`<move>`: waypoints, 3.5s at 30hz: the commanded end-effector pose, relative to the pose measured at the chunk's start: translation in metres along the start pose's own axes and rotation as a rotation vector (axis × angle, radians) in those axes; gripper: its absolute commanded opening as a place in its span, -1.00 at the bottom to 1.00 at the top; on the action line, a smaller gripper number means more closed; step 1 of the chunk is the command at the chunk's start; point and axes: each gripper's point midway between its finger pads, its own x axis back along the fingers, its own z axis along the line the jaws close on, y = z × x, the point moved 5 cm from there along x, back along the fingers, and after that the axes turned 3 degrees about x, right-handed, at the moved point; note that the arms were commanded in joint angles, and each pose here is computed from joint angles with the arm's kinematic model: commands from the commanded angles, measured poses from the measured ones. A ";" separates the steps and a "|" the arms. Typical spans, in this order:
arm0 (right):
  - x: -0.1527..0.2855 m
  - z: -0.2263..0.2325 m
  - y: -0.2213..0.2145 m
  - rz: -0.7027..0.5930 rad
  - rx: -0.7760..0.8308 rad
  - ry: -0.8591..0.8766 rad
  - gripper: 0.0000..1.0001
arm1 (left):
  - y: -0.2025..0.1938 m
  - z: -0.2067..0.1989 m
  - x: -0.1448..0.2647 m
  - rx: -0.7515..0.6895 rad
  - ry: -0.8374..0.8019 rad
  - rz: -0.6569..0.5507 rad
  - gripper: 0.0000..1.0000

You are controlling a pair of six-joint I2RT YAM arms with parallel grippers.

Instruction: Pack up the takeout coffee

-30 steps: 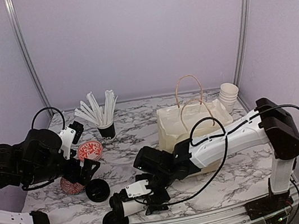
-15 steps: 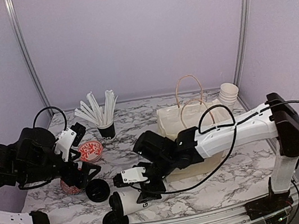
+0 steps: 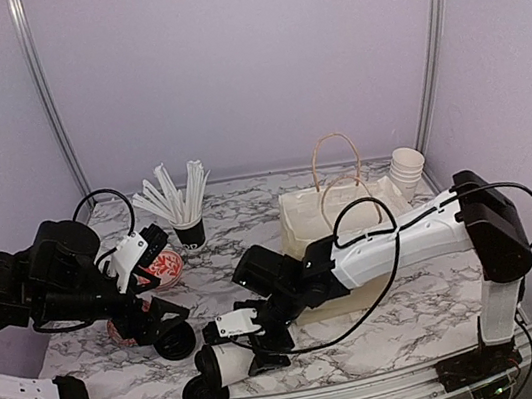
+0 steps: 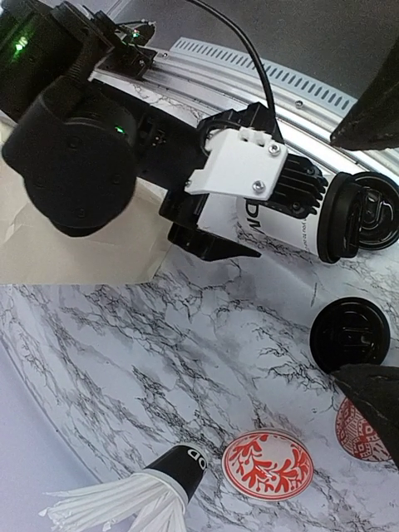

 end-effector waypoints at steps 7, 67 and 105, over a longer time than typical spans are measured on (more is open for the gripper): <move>-0.022 0.008 -0.002 0.032 0.019 0.053 0.63 | 0.001 0.003 0.015 0.011 -0.006 -0.062 0.81; 0.121 -0.015 0.067 -0.348 0.059 0.053 0.41 | 0.026 -0.035 0.000 -0.272 -0.219 0.019 0.45; 0.345 -0.107 -0.074 -0.250 -0.319 -0.520 0.30 | 0.115 -0.012 0.051 -0.296 0.036 -0.166 0.37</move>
